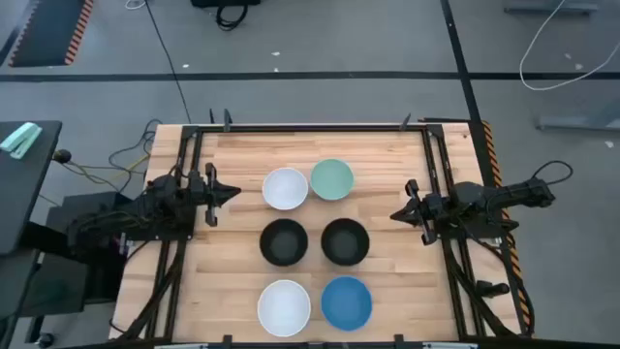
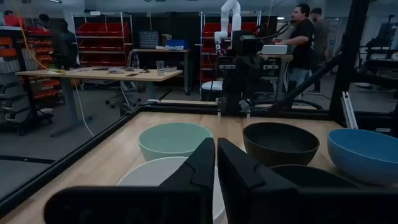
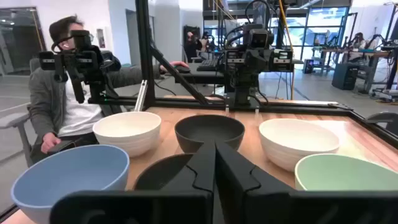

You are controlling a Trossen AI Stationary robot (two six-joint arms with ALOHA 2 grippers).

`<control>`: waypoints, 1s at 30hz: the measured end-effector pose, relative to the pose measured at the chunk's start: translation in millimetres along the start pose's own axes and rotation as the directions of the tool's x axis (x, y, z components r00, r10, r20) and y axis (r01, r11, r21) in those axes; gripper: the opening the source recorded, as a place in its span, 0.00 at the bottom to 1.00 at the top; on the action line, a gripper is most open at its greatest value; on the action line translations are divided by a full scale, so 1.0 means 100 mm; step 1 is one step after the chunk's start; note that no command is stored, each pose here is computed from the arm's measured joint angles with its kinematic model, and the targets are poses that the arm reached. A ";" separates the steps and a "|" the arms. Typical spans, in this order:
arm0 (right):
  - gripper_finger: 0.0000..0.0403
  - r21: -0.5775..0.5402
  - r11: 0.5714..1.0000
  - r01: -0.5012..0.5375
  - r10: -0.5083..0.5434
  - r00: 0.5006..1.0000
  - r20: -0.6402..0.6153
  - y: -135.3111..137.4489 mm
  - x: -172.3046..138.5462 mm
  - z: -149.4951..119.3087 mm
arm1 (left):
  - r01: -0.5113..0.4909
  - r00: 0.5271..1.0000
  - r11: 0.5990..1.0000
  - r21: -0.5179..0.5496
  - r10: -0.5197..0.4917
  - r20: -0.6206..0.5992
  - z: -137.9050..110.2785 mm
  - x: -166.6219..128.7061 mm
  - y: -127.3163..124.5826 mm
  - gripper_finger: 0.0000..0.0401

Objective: Nest bowls inside each other

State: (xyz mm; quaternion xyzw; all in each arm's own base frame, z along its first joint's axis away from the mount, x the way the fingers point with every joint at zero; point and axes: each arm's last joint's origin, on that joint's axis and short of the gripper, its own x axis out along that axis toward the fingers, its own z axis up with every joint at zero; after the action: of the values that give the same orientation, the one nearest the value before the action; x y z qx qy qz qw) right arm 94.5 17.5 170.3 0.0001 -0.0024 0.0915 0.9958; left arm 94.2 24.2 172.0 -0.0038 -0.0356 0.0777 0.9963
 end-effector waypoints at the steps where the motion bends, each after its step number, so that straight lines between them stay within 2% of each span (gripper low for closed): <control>1: 0.04 0.000 1.000 0.000 0.000 1.000 0.000 0.00 0.00 0.00 | 0.000 1.000 1.000 0.000 0.000 0.000 0.00 0.00 0.00 0.06; 11: 0.04 0.000 1.000 0.000 0.000 1.000 0.000 0.00 0.00 0.00 | 0.000 1.000 1.000 0.000 0.000 0.000 0.00 0.00 0.00 0.09; 23: 0.04 0.000 1.000 0.000 0.000 1.000 0.000 0.00 0.00 0.00 | 0.000 1.000 1.000 0.000 0.000 0.000 0.00 0.00 0.00 0.06; 30: 0.04 0.000 1.000 0.000 0.000 1.000 0.000 0.00 0.00 0.00 | 0.000 1.000 1.000 0.000 0.000 0.000 0.00 0.00 0.00 0.08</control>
State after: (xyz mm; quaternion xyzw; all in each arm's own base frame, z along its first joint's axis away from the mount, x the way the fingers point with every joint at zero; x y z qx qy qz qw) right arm 94.5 17.5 170.2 0.0001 -0.0022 0.0917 0.9958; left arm 94.2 24.2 172.0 -0.0038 -0.0356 0.0778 0.9963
